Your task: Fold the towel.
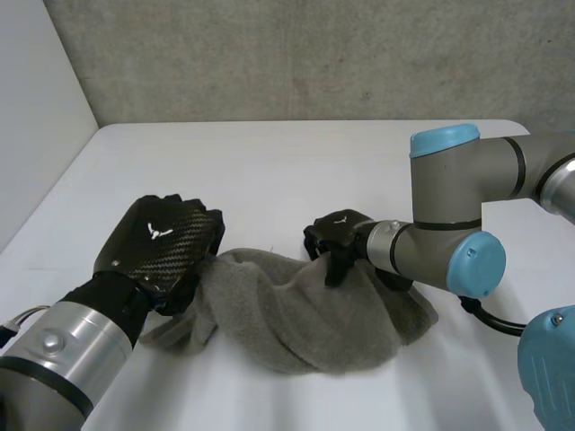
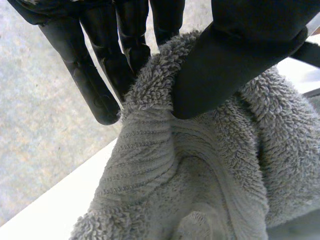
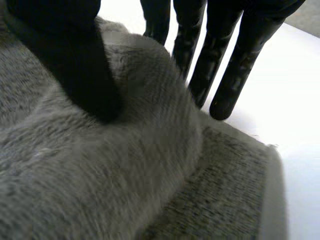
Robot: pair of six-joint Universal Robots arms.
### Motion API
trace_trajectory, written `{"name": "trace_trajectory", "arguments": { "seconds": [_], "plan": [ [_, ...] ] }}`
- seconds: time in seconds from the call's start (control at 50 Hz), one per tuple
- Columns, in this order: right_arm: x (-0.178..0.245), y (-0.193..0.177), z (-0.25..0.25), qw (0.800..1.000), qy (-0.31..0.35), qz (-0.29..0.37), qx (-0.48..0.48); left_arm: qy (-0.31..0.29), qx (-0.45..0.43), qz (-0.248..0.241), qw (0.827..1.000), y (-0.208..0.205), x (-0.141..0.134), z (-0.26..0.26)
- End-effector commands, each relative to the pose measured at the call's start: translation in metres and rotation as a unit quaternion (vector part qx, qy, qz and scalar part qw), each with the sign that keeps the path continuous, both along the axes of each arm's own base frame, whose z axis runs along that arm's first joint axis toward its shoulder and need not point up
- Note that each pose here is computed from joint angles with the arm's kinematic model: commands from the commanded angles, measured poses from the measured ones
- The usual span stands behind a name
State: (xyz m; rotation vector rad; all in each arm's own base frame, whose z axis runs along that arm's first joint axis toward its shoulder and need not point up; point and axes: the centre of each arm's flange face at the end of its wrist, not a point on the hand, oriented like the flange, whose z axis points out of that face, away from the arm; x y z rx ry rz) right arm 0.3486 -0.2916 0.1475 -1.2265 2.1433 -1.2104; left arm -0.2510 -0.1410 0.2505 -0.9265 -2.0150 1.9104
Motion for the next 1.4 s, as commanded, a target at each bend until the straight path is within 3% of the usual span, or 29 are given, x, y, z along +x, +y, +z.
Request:
{"name": "trace_trajectory", "arguments": {
  "seconds": [0.02, 0.1, 0.14, 0.16, 0.2, 0.22, 0.24, 0.26, 0.28, 0.3, 0.32, 0.34, 0.36, 0.38, 0.44, 0.46, 0.48, 0.5, 0.52, 0.54, 0.56, 0.58, 0.6, 0.64, 0.74, 0.86, 0.94, 1.22, 1.4],
  "plan": [
    [0.003, -0.013, 0.035, 0.997, -0.012, -0.001, -0.075, -0.009, 0.015, 0.025, 1.0, -0.027, -0.001, -0.011],
    [0.007, -0.025, 0.077, 0.987, -0.048, -0.018, -0.153, 0.003, -0.029, 0.03, 0.999, -0.058, -0.013, 0.004],
    [0.008, -0.041, 0.13, 0.956, -0.103, -0.059, -0.27, 0.003, -0.064, 0.029, 0.998, -0.072, -0.019, 0.015],
    [0.008, -0.041, 0.13, 0.955, -0.104, -0.059, -0.27, 0.003, -0.112, 0.029, 0.993, -0.089, -0.026, 0.03],
    [-0.002, -0.051, 0.19, 0.896, -0.172, -0.113, -0.394, 0.003, -0.164, 0.034, 0.986, -0.107, -0.033, 0.047],
    [-0.002, -0.051, 0.191, 0.895, -0.173, -0.113, -0.395, 0.006, -0.213, 0.049, 0.976, -0.128, -0.035, 0.064],
    [-0.008, -0.047, 0.217, 0.863, -0.207, -0.133, -0.442, 0.006, -0.213, 0.049, 0.976, -0.129, -0.035, 0.064],
    [-0.015, -0.042, 0.237, 0.831, -0.239, -0.147, -0.479, 0.013, -0.267, 0.067, 0.961, -0.147, -0.034, 0.085],
    [-0.015, -0.042, 0.237, 0.831, -0.24, -0.148, -0.48, 0.029, -0.318, 0.083, 0.944, -0.162, -0.033, 0.106],
    [-0.023, -0.036, 0.254, 0.799, -0.269, -0.16, -0.514, 0.029, -0.319, 0.083, 0.944, -0.162, -0.033, 0.106],
    [-0.023, -0.036, 0.254, 0.798, -0.269, -0.16, -0.515, 0.048, -0.359, 0.095, 0.927, -0.173, -0.032, 0.123],
    [-0.032, -0.032, 0.264, 0.774, -0.286, -0.167, -0.54, 0.06, -0.388, 0.099, 0.914, -0.179, -0.033, 0.132],
    [-0.039, -0.029, 0.265, 0.765, -0.288, -0.171, -0.551, 0.06, -0.389, 0.099, 0.914, -0.179, -0.033, 0.132],
    [-0.04, -0.029, 0.265, 0.764, -0.288, -0.171, -0.551, 0.071, -0.408, 0.104, 0.904, -0.184, -0.033, 0.136],
    [-0.046, -0.026, 0.249, 0.784, -0.268, -0.166, -0.534, 0.078, -0.417, 0.108, 0.899, -0.189, -0.033, 0.128],
    [-0.045, -0.024, 0.234, 0.804, -0.254, -0.155, -0.516, 0.078, -0.417, 0.108, 0.899, -0.189, -0.033, 0.128],
    [-0.043, -0.022, 0.216, 0.826, -0.236, -0.142, -0.492, 0.067, -0.4, 0.102, 0.908, -0.189, -0.036, 0.112],
    [-0.043, -0.022, 0.216, 0.826, -0.236, -0.142, -0.492, 0.051, -0.375, 0.098, 0.92, -0.19, -0.036, 0.09],
    [-0.041, -0.02, 0.194, 0.853, -0.213, -0.128, -0.459, 0.051, -0.375, 0.098, 0.92, -0.19, -0.036, 0.09],
    [-0.041, -0.02, 0.194, 0.853, -0.213, -0.128, -0.458, 0.036, -0.347, 0.092, 0.933, -0.19, -0.037, 0.066],
    [-0.04, -0.017, 0.17, 0.88, -0.187, -0.115, -0.421, 0.036, -0.347, 0.092, 0.933, -0.19, -0.037, 0.066],
    [-0.038, -0.016, 0.142, 0.904, -0.16, -0.104, -0.382, 0.02, -0.317, 0.083, 0.945, -0.188, -0.039, 0.04],
    [-0.038, -0.016, 0.142, 0.905, -0.16, -0.104, -0.381, 0.002, -0.284, 0.075, 0.956, -0.185, -0.039, 0.012],
    [-0.039, -0.014, 0.093, 0.94, -0.106, -0.092, -0.31, -0.017, -0.252, 0.067, 0.965, -0.18, -0.04, -0.016],
    [-0.043, -0.006, 0.034, 0.97, -0.036, -0.081, -0.228, -0.061, -0.17, 0.032, 0.983, -0.154, -0.048, -0.082],
    [-0.053, 0.011, 0.0, 0.987, 0.041, -0.064, -0.141, -0.123, -0.084, 0.009, 0.989, -0.124, -0.038, -0.13],
    [-0.06, 0.013, 0.0, 0.99, 0.051, -0.067, -0.116, -0.148, -0.06, 0.004, 0.987, -0.115, -0.034, -0.137],
    [-0.094, 0.001, 0.019, 0.986, 0.02, -0.139, -0.09, -0.153, -0.053, 0.017, 0.987, -0.106, -0.022, -0.113],
    [-0.113, 0.001, 0.012, 0.985, -0.028, -0.153, -0.071, -0.165, -0.024, 0.065, 0.984, -0.112, -0.001, -0.106]
  ]
}}
